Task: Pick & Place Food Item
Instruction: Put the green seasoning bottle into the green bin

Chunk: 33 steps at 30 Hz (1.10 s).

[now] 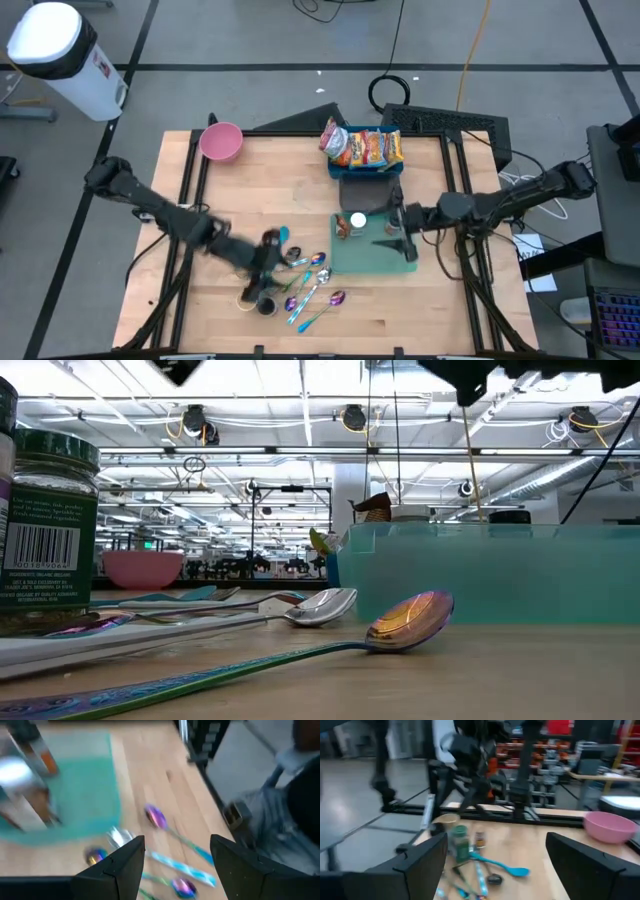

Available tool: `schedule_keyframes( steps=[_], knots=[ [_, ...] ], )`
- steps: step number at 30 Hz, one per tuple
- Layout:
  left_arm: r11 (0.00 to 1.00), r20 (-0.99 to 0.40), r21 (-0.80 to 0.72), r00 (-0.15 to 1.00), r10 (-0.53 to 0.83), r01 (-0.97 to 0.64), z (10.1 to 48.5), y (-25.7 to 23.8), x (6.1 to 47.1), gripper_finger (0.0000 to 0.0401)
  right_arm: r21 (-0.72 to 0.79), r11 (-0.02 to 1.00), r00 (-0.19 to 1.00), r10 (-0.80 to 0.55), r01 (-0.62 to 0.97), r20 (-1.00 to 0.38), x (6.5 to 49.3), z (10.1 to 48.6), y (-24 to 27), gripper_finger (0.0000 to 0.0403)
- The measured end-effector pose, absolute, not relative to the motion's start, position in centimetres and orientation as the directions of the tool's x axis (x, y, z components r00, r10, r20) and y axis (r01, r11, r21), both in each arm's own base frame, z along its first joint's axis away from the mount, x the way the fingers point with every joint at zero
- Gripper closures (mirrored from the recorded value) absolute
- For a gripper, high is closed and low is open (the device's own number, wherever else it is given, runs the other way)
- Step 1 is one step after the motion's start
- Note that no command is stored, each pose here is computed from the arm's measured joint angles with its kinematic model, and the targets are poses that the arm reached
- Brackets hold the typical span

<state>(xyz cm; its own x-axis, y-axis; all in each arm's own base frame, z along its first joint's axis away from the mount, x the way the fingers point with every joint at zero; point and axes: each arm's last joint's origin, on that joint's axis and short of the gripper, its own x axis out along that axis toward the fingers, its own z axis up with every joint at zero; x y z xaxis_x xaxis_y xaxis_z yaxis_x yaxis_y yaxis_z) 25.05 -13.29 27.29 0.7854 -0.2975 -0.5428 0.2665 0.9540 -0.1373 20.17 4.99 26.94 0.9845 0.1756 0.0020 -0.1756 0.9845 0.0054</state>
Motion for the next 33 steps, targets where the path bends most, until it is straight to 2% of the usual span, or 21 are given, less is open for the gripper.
schedule_keyframes(
  steps=[4,10,14,19,22,26,33],
  knots=[
    [0.968,-0.632,-0.092,0.737,-0.238,0.234,25.7,-15.4,23.8,0.0171,-0.054,0.970,0.971,0.239,-0.238,0.014,19.8,27.0,6.6,0.0076],
    [0.984,-0.740,-0.152,0.650,-0.172,0.088,24.4,-15.1,23.0,0.0170,-0.070,0.977,0.979,0.205,-0.204,0.015,19.8,26.7,8.0,0.0076],
    [0.985,-0.771,-0.174,0.620,-0.146,0.015,24.1,-14.6,22.9,0.0151,-0.069,0.980,0.982,0.188,-0.187,0.009,20.0,26.4,8.4,0.0076],
    [0.967,-0.812,-0.250,0.533,-0.237,0.050,23.8,-14.4,22.7,0.0103,-0.064,0.980,0.982,0.189,-0.187,0.015,20.5,26.1,8.6,0.0076],
    [0.968,-0.822,-0.243,0.518,-0.238,0.059,23.5,-14.6,22.7,0.0085,-0.065,0.980,0.982,0.189,-0.188,0.009,20.6,26.0,8.7,0.0076],
    [0.979,-0.828,-0.189,0.524,-0.200,0.074,23.1,-14.8,22.8,0.0078,-0.063,0.980,0.982,0.189,-0.188,0.008,20.6,26.0,8.7,0.0076],
    [0.991,-0.876,-0.115,0.463,-0.137,0.075,21.5,-14.8,23.2,0.0077,-0.061,0.980,0.982,0.189,-0.189,0.003,20.6,25.9,8.7,0.0076]
  ],
)
